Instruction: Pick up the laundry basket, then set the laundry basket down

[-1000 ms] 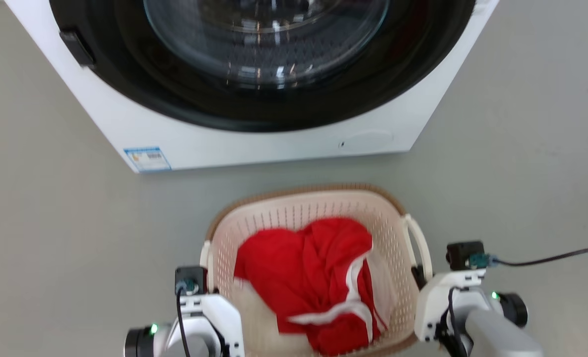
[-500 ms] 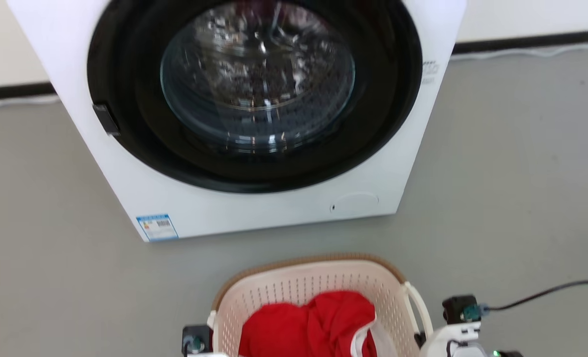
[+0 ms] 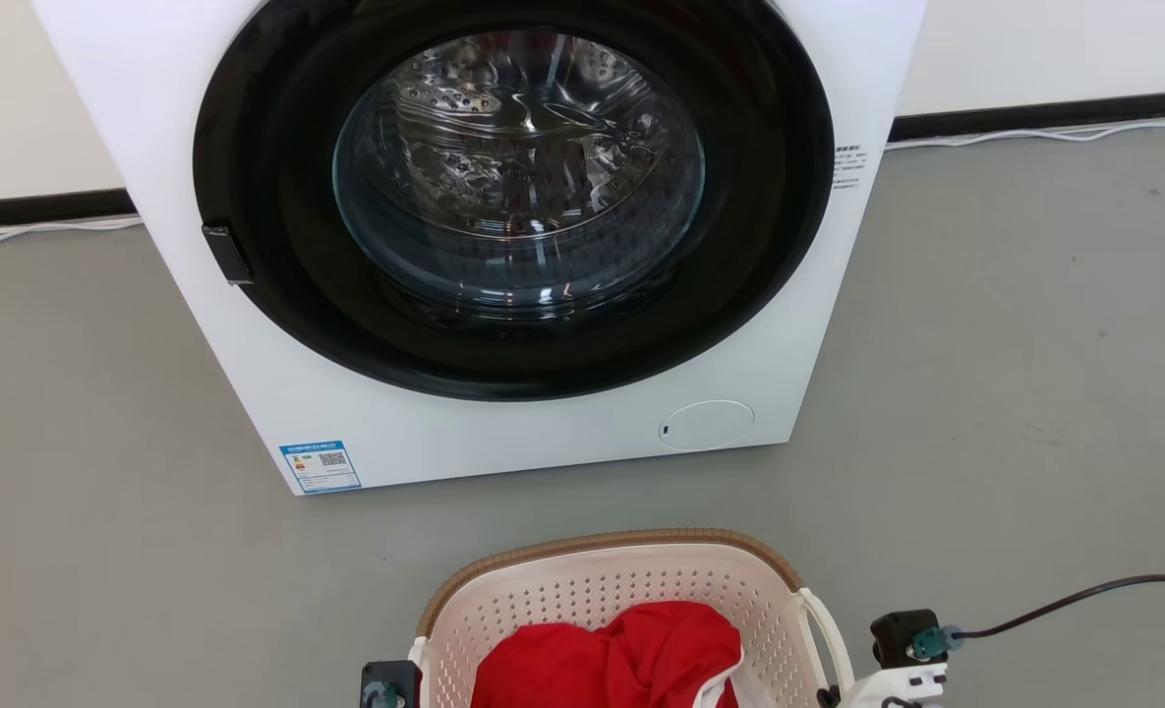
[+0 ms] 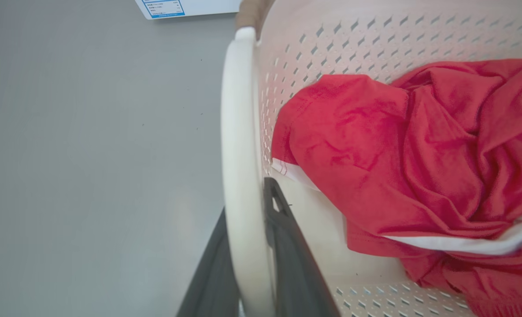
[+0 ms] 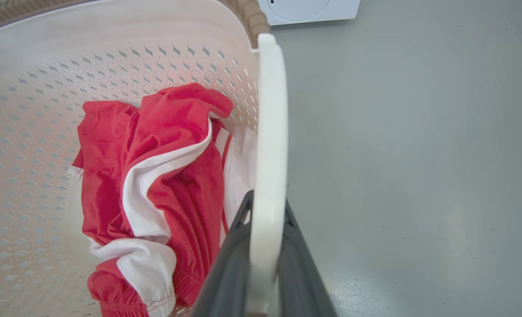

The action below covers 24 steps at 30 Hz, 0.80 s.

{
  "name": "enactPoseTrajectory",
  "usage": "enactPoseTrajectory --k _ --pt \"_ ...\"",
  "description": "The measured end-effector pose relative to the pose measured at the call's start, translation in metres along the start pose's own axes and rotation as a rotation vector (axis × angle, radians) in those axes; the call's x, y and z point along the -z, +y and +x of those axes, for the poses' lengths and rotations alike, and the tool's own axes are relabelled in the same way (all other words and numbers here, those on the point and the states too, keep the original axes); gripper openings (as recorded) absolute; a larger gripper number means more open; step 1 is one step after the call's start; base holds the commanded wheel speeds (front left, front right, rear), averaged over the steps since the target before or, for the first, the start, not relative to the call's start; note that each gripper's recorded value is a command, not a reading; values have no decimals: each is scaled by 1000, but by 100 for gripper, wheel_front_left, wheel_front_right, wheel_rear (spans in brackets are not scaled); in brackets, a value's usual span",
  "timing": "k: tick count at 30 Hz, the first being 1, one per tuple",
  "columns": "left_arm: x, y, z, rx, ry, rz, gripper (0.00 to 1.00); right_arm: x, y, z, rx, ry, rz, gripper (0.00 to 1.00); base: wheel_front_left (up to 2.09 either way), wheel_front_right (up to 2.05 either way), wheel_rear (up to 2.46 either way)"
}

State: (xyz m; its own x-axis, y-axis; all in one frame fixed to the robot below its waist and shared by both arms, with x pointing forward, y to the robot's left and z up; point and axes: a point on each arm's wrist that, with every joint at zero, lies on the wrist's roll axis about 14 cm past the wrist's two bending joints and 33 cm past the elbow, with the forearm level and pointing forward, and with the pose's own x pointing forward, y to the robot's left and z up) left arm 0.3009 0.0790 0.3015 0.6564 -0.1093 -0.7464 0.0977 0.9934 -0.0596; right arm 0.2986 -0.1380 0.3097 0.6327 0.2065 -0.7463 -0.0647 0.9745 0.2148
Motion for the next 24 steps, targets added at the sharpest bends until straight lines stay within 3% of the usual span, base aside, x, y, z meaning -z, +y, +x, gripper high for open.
enactPoseTrajectory --k 24 --pt "7 4 1 -12 15 1 0 3 6 2 -18 8 -5 0 0 0 0"
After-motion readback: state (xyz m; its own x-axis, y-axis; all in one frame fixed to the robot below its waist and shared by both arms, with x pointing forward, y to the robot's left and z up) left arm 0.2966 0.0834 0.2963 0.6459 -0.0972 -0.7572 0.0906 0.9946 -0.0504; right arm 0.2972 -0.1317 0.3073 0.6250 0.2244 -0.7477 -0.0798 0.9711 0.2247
